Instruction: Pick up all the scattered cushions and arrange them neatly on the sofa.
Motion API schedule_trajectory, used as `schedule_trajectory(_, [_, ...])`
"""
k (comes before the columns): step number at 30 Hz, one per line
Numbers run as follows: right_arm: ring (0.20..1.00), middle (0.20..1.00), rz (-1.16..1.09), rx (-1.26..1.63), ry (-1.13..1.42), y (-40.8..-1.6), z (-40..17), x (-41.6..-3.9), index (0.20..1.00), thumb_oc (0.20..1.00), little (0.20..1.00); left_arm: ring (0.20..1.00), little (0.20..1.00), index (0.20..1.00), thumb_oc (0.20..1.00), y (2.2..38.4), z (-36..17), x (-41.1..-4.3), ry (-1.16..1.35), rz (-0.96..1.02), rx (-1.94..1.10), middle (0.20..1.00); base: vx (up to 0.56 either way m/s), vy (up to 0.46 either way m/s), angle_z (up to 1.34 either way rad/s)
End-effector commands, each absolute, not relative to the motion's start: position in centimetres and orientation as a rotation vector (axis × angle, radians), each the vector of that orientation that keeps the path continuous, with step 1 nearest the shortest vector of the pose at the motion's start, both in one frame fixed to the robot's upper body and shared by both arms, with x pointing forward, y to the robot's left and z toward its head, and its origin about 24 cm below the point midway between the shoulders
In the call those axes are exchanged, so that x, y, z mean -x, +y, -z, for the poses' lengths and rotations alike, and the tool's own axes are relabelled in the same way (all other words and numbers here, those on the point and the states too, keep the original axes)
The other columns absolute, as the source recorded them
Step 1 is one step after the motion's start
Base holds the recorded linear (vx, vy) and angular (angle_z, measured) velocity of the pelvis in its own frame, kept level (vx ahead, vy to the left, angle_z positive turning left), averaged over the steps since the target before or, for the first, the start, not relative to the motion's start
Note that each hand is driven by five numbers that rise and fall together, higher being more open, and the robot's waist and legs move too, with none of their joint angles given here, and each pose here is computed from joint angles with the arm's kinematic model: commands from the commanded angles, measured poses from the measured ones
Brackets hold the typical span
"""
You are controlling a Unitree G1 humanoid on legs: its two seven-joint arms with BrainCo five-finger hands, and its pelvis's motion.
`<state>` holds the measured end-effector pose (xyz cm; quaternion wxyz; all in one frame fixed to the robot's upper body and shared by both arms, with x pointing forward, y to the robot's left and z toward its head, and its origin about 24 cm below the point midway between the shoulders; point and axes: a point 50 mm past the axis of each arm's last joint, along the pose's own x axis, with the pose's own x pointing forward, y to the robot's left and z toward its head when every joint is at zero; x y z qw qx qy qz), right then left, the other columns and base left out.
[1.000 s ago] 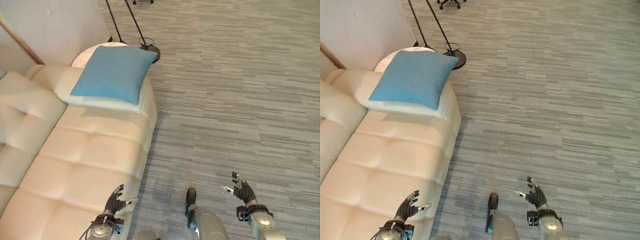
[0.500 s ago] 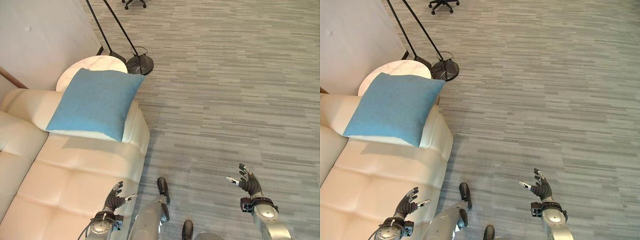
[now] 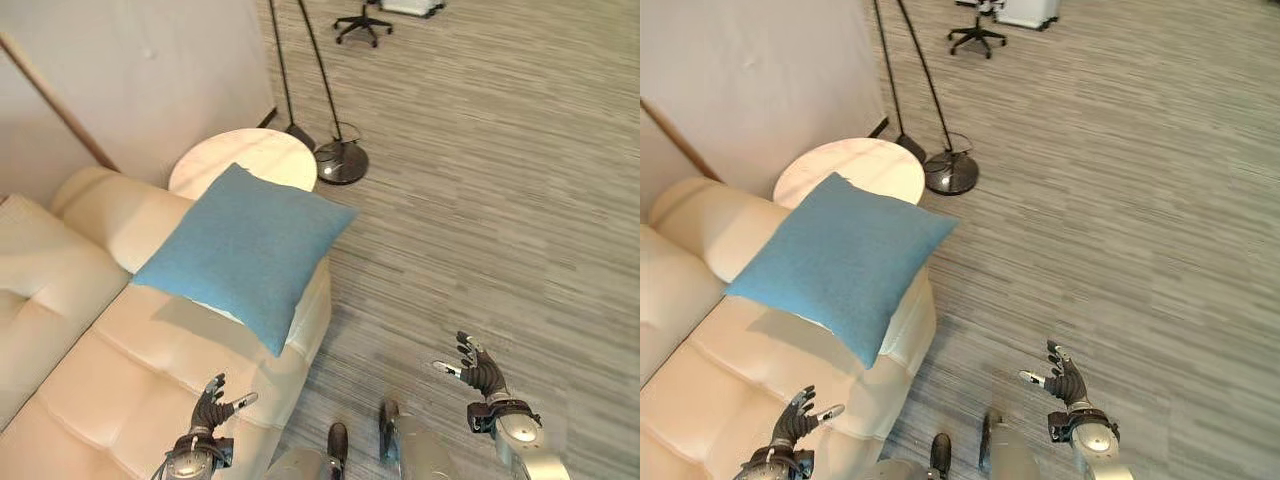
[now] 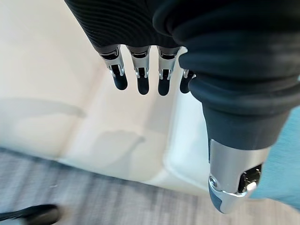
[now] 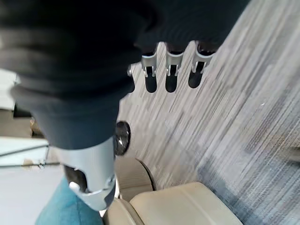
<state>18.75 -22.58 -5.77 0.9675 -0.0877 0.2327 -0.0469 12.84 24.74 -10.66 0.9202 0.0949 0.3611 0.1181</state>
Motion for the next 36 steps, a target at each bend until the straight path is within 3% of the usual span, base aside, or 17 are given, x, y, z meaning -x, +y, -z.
schedule_trajectory(1, [1.000, 1.000, 0.174, 0.174, 0.406, -24.4, 4.6, -18.8, 1.000, 1.000, 1.000, 1.000, 1.000, 1.000, 1.000, 24.8, 9.1, -14.9, 0.633, -0.197, -0.240, 1.000, 0.34, -0.233, 2.05])
schedule_trajectory(16, [1.000, 1.000, 0.282, 0.153, 0.411, -26.6, 4.5, -18.4, 1.000, 1.000, 1.000, 1.000, 1.000, 1.000, 1.000, 24.5, 9.9, -15.1, 0.668, -0.201, -0.200, 1.000, 0.23, -0.166, 1.08])
schedule_trajectory(24, [1.000, 1.000, 0.253, 0.243, 0.380, -26.7, 3.6, -18.7, 1.000, 1.000, 1.000, 1.000, 1.000, 1.000, 1.000, 25.5, 10.3, -13.0, 0.709, -0.284, -0.162, 1.000, 0.25, 0.099, -0.01])
schedule_trajectory(36, [1.000, 1.000, 0.269, 0.416, 0.132, -27.7, -2.2, -21.3, 1.000, 1.000, 1.000, 1.000, 1.000, 1.000, 1.000, 27.7, 7.6, -15.3, 0.558, -0.375, -0.173, 1.000, 0.10, -0.019, 0.41])
